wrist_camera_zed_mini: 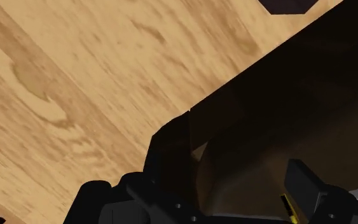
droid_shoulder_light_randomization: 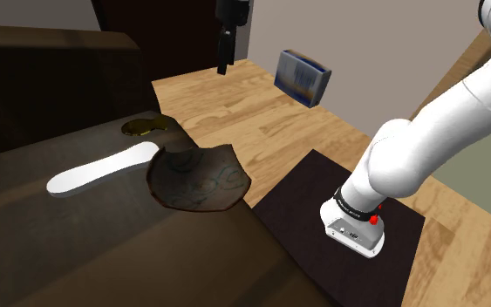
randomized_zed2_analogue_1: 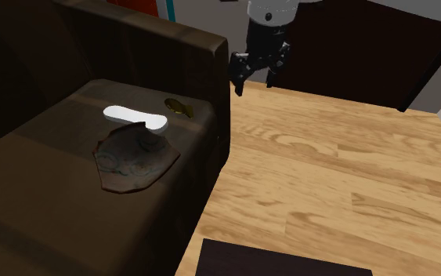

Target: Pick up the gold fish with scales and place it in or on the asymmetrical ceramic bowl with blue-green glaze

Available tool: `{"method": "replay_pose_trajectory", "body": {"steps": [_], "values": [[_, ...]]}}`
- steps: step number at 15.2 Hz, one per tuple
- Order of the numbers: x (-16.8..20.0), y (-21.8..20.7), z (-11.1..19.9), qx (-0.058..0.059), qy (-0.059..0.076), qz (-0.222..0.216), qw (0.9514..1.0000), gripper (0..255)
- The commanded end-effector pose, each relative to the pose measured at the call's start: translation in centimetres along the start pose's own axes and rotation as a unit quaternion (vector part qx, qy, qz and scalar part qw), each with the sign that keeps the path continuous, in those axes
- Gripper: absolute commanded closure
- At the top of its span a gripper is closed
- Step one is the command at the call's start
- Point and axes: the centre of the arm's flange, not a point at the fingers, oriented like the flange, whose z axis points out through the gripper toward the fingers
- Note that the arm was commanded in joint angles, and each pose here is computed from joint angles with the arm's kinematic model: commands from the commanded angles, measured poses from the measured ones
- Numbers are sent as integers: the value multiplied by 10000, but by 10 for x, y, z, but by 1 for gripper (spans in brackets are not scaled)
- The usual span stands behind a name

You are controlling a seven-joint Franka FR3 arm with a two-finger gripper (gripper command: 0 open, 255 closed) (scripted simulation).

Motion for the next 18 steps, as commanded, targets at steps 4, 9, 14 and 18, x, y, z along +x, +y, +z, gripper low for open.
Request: {"method": "replay_pose_trajectory", "body": {"steps": [4, 9, 14, 18], "values": [[56, -29, 24, 160, -81, -948, 9953, 0], [104, -68, 47, 315, -163, -1872, 9817, 0], [135, -107, 71, 437, -227, -2597, 9644, 0], [134, -108, 92, 437, -227, -2597, 9644, 0]]}}
